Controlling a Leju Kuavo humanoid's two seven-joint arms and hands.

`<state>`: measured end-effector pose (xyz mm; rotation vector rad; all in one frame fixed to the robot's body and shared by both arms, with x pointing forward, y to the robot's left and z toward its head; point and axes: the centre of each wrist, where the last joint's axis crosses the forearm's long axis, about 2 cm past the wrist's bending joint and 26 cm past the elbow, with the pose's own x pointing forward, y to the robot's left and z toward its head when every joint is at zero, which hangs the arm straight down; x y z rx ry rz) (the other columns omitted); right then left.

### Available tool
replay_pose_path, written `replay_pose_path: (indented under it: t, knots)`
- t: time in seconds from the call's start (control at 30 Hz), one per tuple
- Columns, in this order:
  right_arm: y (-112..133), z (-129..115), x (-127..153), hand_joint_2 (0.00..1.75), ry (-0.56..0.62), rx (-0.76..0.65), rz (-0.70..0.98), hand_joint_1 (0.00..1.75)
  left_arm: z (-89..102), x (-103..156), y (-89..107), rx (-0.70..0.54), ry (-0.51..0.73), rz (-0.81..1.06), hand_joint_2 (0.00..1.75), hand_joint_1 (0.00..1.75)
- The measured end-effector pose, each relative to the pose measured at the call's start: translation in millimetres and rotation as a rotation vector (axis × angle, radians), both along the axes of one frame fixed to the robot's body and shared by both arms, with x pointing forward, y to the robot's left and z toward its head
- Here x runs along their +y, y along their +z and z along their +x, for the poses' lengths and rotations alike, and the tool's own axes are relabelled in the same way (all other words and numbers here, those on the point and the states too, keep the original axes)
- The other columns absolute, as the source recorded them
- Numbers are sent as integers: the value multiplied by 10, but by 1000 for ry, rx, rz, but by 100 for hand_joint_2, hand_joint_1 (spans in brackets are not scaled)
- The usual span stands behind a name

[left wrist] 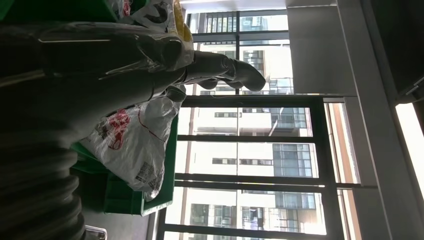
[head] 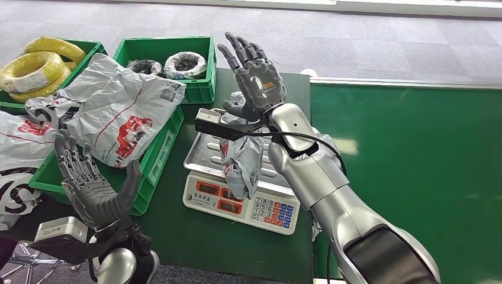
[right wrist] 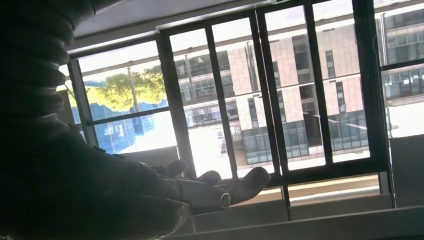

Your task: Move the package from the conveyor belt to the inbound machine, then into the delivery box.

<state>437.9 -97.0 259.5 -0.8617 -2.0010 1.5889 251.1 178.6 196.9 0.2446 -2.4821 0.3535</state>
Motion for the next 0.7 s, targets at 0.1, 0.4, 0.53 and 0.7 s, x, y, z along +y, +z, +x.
replay_pose_path:
  t: [0.1,0.4,0.53,0.7]
  knots:
    - [2,-5,11,0,-5,-5,-2,0,-10,11,-15,6,6,0,175,0]
    - [8,-59,-5,0,-38,-99,107,0,-32,61,8,-16,69,39,175,0]
    - [19,-296,-173,0,-40,-314,392,0,0,112,48,-59,111,128,175,0]
    - [162,-762,-524,0,121,-576,778,0,140,150,135,-101,125,167,175,0]
